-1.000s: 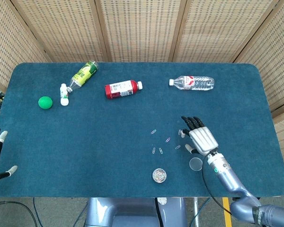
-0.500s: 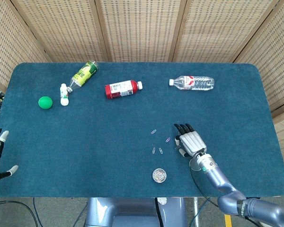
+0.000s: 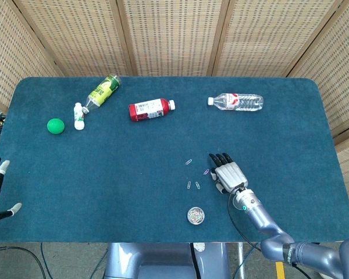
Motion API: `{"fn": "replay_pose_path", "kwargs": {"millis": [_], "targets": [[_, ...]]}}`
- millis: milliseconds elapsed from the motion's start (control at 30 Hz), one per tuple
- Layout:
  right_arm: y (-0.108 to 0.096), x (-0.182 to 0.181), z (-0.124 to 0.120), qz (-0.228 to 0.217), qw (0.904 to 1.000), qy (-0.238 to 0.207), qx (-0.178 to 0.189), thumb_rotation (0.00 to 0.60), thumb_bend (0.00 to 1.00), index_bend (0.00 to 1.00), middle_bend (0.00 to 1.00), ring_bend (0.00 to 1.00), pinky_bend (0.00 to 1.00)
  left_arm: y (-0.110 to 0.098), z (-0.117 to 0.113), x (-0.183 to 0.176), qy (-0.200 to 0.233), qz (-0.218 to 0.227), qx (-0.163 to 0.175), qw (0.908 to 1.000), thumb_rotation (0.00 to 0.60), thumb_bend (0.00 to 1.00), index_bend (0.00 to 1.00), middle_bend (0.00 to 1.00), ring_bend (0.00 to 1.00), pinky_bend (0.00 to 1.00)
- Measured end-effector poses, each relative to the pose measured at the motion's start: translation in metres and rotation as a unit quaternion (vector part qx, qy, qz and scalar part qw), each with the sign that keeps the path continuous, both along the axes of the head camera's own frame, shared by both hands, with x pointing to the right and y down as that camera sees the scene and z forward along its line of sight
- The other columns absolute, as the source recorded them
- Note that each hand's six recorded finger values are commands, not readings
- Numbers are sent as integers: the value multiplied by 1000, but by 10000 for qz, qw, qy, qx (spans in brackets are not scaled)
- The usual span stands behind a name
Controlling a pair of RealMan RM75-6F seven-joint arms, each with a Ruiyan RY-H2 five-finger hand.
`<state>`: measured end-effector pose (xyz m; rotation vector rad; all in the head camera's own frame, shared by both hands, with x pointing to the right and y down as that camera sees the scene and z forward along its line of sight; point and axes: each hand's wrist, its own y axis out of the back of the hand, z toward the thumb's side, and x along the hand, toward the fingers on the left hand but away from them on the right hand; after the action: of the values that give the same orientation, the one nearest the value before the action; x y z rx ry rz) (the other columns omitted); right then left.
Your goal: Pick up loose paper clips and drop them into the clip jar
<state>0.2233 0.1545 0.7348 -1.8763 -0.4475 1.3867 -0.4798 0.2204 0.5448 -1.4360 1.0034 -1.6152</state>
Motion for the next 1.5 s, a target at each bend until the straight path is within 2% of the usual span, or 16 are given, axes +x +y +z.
{"fn": "replay_pose_path", "kwargs": {"millis": [233, 500, 667, 1000, 1200, 1500], "targets": [[1, 2, 5, -5, 9999, 134, -30, 600, 356, 500, 0, 0, 0, -1, 1, 0, -3, -6, -4, 10000, 600, 0, 0, 0, 0, 0], [3, 6, 9, -7, 9996, 270, -102, 600, 367, 552, 0, 0, 0, 0, 2, 0, -17, 2, -21, 10000, 600, 0, 0, 0, 0, 0], [0, 7, 9, 41, 9995, 297, -18, 600, 390, 621, 9, 0, 0, 0, 2, 0, -16, 0, -15, 10000, 600, 0, 0, 0, 0, 0], [-5, 8, 12, 156, 9993, 337, 76, 600, 434, 654, 36, 0, 0, -1, 1, -1, 4, -15, -16, 10000, 600, 0, 0, 0, 0, 0], [-7, 2, 1, 114, 9997, 158, 169, 600, 435, 665, 54, 0, 0, -1, 2, -1, 5, -11, -33, 10000, 600, 0, 0, 0, 0, 0], [0, -23, -42, -237, 9978, -566, 257, 600, 435, 669, 98, 0, 0, 0, 3, 2, 10, 30, -57, 10000, 600, 0, 0, 0, 0, 0]]}}
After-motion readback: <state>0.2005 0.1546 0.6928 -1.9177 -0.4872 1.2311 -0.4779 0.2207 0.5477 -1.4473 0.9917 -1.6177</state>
